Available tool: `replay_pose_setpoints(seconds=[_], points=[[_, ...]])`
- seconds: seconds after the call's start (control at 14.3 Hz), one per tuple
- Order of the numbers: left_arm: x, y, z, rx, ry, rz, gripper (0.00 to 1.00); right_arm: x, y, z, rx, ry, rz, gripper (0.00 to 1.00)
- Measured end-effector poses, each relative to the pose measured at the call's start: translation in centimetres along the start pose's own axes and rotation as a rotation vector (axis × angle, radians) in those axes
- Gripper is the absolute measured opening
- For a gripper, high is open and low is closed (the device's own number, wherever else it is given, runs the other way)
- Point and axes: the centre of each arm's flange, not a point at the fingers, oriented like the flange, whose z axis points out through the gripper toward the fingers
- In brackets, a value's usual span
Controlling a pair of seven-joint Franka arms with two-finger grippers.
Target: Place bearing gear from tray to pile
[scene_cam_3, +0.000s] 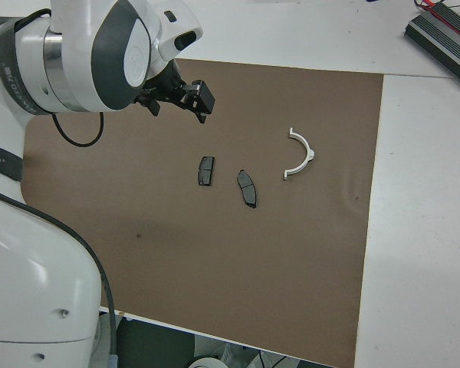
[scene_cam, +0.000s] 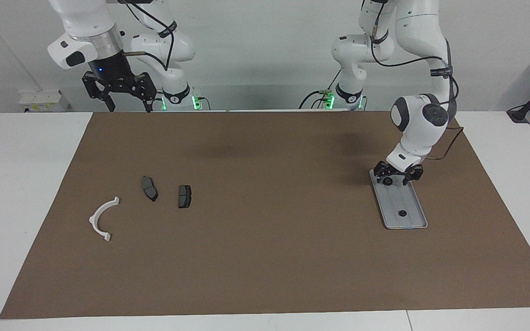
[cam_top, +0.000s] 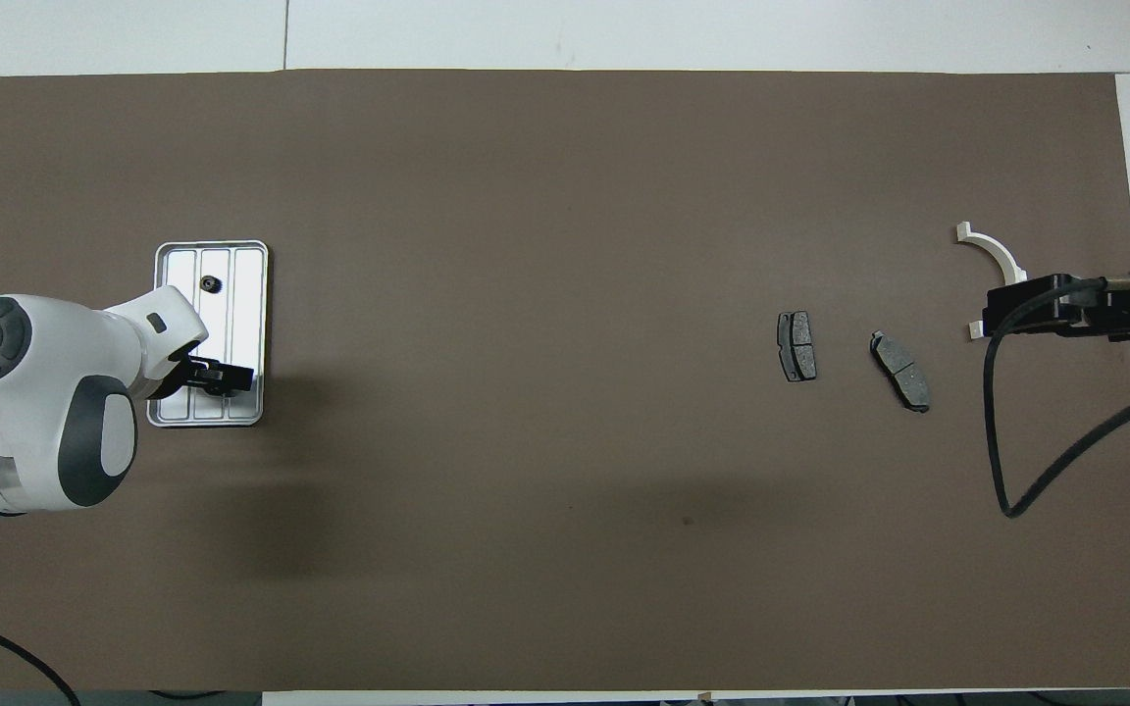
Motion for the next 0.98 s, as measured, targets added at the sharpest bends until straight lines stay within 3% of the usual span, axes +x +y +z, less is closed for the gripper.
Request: replay_pose_setpoints(seconds=[0.42, 0.98], points=[[-0.6, -0.7, 0.3, -0.007, -0.036, -0.006, 1.0, 2.0, -0.2, 9.6, 0.004, 0.012, 0.003, 1.0], [-0.7, -0.3, 0.5, -0.011, -0.048, -0.007, 0.99, 7.2, -1.7, 22.5, 0.034, 0.049, 0.058, 1.0]])
